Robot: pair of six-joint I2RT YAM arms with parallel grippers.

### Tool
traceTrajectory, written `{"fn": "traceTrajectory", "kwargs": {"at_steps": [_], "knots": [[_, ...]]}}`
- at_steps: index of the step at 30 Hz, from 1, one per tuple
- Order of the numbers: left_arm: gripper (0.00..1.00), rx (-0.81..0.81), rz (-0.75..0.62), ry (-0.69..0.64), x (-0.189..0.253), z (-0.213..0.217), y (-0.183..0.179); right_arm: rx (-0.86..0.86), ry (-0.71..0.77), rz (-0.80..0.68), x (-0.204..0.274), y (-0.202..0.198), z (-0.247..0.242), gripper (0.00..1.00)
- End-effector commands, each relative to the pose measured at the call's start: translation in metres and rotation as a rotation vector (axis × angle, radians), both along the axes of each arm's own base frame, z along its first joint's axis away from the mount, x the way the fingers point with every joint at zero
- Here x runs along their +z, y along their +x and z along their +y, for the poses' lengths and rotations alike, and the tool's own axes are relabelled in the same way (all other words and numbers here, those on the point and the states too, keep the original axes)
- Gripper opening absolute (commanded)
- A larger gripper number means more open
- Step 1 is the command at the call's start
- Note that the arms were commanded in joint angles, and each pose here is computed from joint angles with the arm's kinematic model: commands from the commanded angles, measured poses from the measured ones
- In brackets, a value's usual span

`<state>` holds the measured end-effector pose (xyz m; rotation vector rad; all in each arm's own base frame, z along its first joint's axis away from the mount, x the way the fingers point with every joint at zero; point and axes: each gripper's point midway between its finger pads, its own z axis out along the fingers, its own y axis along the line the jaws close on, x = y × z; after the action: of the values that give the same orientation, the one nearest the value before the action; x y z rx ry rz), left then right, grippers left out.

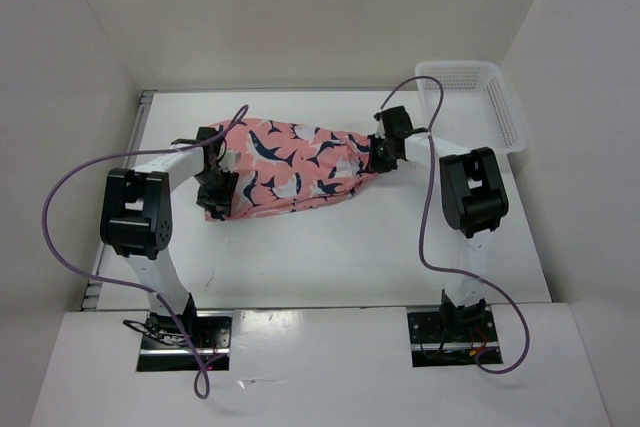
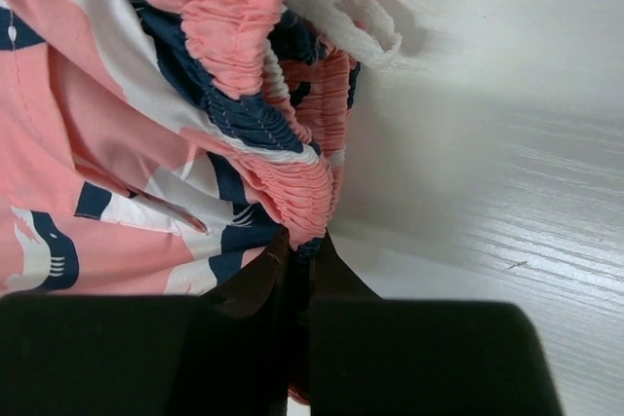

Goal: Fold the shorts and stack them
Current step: Fold the shorts

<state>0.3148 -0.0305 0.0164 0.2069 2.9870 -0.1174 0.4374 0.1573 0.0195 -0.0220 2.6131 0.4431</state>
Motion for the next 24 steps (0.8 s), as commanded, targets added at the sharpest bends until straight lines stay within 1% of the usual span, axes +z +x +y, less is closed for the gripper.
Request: {"fn": "traceTrajectory", "kwargs": {"at_steps": [1,3,4,7,8,9,11,13,14,15,17,18,20,24], "knots": [[0.53,0.010,-0.013,0.003,0.014,0.005,0.004,0.045,-0.055,-0.093,0.020,0.012,-0.009,0.00],[0.54,0.009,-0.050,-0.011,0.028,0.003,0.011,0.060,-0.074,-0.149,0.038,0.018,-0.011,0.00],[0.54,0.006,-0.073,-0.026,0.039,0.000,0.017,0.078,-0.081,-0.189,0.056,0.019,-0.012,0.00],[0.57,0.017,-0.151,-0.077,0.067,-0.002,0.031,0.114,-0.141,-0.248,0.079,0.016,-0.022,0.00],[0.57,0.012,-0.176,-0.096,0.078,-0.005,0.036,0.131,-0.151,-0.260,0.088,0.006,-0.026,0.00],[0.60,0.018,-0.200,-0.114,0.086,-0.004,0.040,0.144,-0.160,-0.274,0.092,0.003,-0.027,0.00],[0.62,0.016,-0.213,-0.153,0.092,-0.008,0.043,0.201,-0.189,-0.283,0.099,-0.014,-0.032,0.00],[0.62,0.008,-0.217,-0.181,0.089,-0.013,0.048,0.218,-0.219,-0.302,0.103,-0.021,-0.038,0.00],[0.62,0.008,-0.192,-0.190,0.081,-0.014,0.047,0.230,-0.245,-0.294,0.100,-0.028,-0.043,0.00],[0.62,-0.003,-0.194,-0.191,0.078,-0.018,0.052,0.218,-0.268,-0.331,0.114,-0.027,-0.048,0.00],[0.62,-0.015,-0.166,-0.214,0.066,-0.026,0.056,0.203,-0.305,-0.344,0.120,-0.028,-0.063,0.00],[0.62,-0.017,-0.169,-0.224,0.061,-0.028,0.060,0.172,-0.326,-0.356,0.129,-0.028,-0.078,0.00],[0.62,-0.049,-0.158,-0.227,0.051,-0.040,0.064,0.172,-0.363,-0.379,0.140,-0.027,-0.091,0.00],[0.63,-0.121,-0.164,-0.291,0.042,-0.074,0.081,0.201,-0.413,-0.415,0.156,-0.030,-0.098,0.00]]}}
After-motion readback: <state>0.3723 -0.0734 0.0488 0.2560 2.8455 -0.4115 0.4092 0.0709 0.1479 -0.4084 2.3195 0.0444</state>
